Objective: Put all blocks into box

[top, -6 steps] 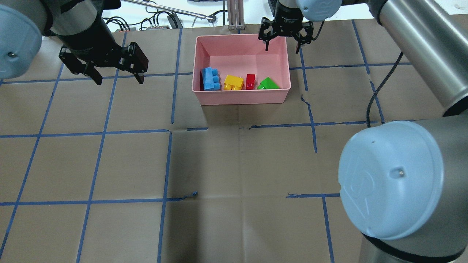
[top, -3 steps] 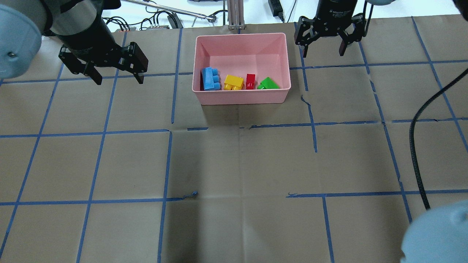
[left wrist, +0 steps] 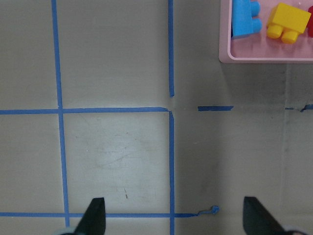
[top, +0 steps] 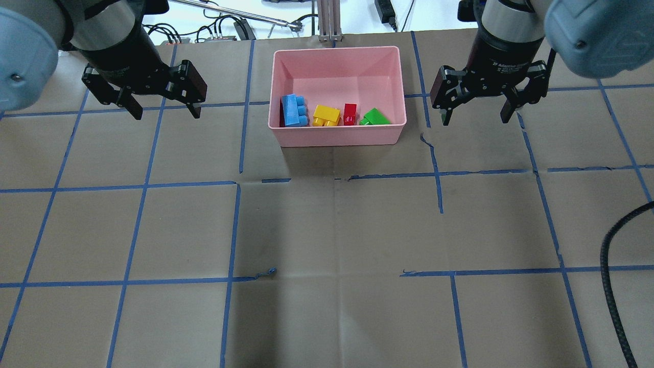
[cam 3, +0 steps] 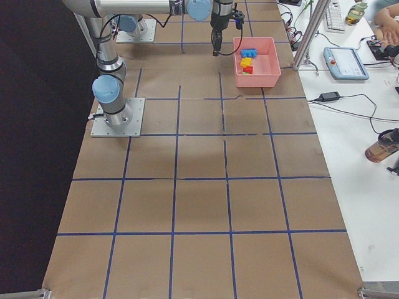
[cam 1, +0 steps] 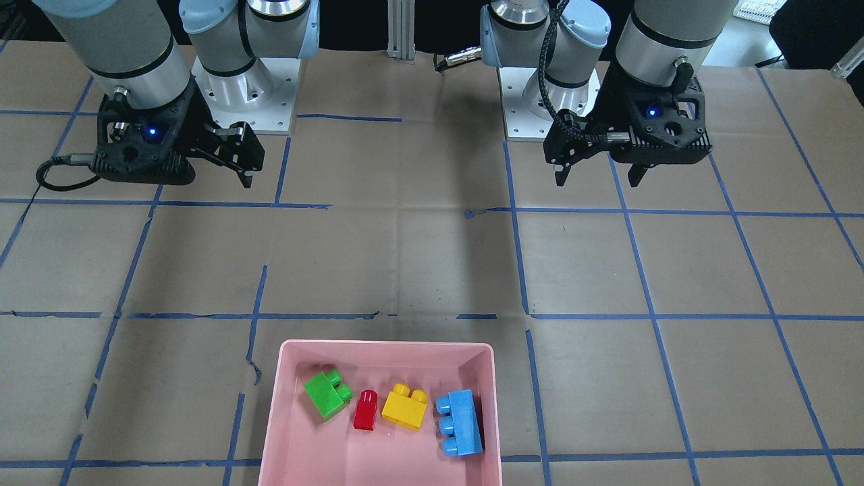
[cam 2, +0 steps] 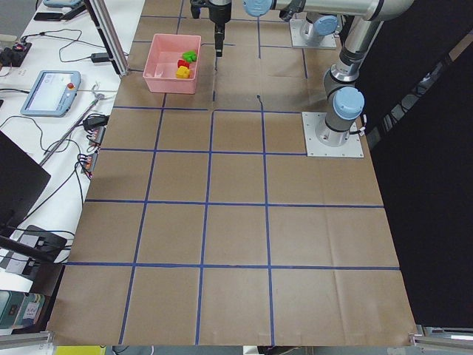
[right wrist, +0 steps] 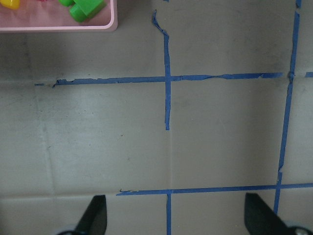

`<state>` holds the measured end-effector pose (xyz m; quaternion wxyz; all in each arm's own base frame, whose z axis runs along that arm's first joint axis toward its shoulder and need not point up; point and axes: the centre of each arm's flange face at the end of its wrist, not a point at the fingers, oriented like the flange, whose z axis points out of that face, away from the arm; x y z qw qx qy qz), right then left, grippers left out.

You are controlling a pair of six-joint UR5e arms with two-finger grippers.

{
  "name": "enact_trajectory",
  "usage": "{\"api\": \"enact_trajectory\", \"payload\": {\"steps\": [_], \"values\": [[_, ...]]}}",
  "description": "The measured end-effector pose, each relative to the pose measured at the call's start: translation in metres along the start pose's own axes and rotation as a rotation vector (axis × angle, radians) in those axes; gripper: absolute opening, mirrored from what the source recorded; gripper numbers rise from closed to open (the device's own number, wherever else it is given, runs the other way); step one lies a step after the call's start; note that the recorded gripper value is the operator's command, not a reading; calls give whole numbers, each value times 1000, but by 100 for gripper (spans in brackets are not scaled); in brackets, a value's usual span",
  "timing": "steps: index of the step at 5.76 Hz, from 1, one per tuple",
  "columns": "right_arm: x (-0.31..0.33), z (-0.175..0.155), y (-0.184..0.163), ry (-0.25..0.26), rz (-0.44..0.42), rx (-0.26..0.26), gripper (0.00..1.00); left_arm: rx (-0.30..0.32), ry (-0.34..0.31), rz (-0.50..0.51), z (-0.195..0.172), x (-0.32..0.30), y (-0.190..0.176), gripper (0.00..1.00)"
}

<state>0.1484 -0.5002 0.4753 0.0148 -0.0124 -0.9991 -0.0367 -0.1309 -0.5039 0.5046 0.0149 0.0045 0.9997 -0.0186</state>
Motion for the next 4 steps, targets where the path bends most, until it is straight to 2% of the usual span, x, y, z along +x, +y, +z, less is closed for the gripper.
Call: {"api": "enact_trajectory", "payload": {"steps": [4], "values": [[-2, -7, 10, -2, 6, 18, 100, 2, 0, -3, -1, -1, -1, 100]]}}
